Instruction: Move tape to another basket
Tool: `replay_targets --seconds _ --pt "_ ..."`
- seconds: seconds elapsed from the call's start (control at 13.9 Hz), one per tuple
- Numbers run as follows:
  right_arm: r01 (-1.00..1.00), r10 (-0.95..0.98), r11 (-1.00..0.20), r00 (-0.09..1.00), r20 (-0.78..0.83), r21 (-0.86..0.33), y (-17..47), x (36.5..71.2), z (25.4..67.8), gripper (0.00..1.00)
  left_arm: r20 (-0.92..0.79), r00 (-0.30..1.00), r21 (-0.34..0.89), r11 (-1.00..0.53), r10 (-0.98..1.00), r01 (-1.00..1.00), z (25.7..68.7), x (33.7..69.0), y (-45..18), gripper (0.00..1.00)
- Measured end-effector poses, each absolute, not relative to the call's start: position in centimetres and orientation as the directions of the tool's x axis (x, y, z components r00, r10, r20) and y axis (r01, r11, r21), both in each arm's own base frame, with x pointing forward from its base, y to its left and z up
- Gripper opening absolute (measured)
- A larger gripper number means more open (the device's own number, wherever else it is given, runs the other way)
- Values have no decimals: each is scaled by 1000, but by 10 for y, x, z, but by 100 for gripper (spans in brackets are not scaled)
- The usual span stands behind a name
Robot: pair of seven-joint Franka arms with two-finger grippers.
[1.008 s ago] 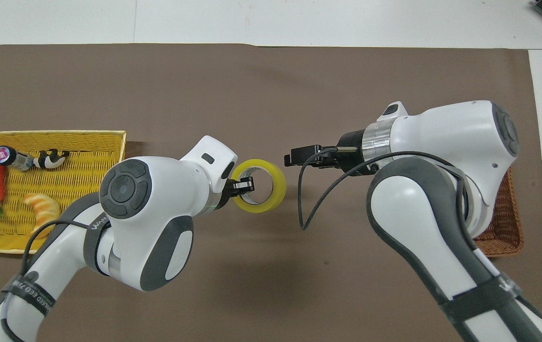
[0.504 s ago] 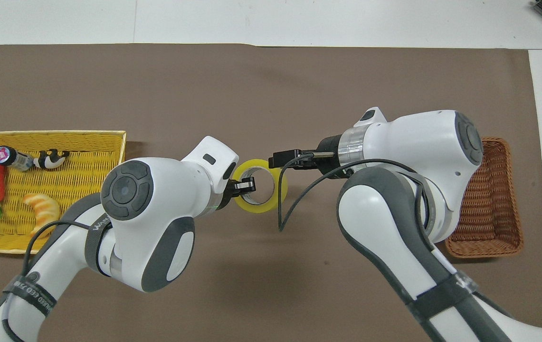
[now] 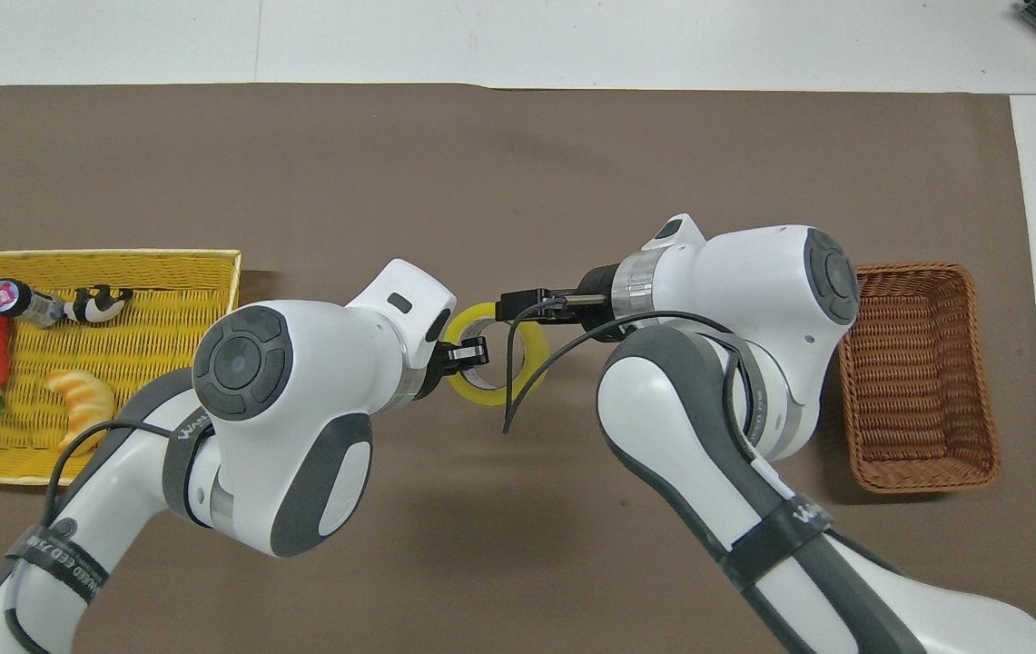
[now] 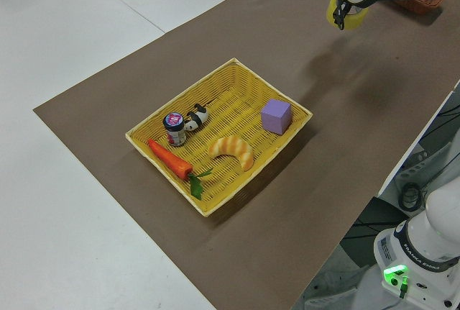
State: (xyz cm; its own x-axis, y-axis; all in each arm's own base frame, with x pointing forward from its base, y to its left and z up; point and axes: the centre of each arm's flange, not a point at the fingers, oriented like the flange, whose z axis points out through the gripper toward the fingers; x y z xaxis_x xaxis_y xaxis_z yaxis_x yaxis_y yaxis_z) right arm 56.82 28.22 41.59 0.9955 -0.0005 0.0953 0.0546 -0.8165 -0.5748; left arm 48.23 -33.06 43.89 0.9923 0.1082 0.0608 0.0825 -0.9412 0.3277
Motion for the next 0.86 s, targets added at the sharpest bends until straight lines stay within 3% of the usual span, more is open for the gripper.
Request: replay_targets --seconds 0.29,0.36,0.72,0.86 --pt "56 -3 -815 995 101 -576 288 567 418 100 81 990 341 -936 118 84 445 491 -333 22" --pt "55 -3 -816 995 99 -576 288 566 417 93 90 988 346 -934 124 85 447 495 -334 22" --pt "24 -29 -817 996 83 -576 285 568 415 34 105 986 357 -930 133 87 453 507 -336 22" --pt "20 -33 -817 996 81 -576 284 569 415 15 108 985 360 -929 133 86 455 508 -337 22"
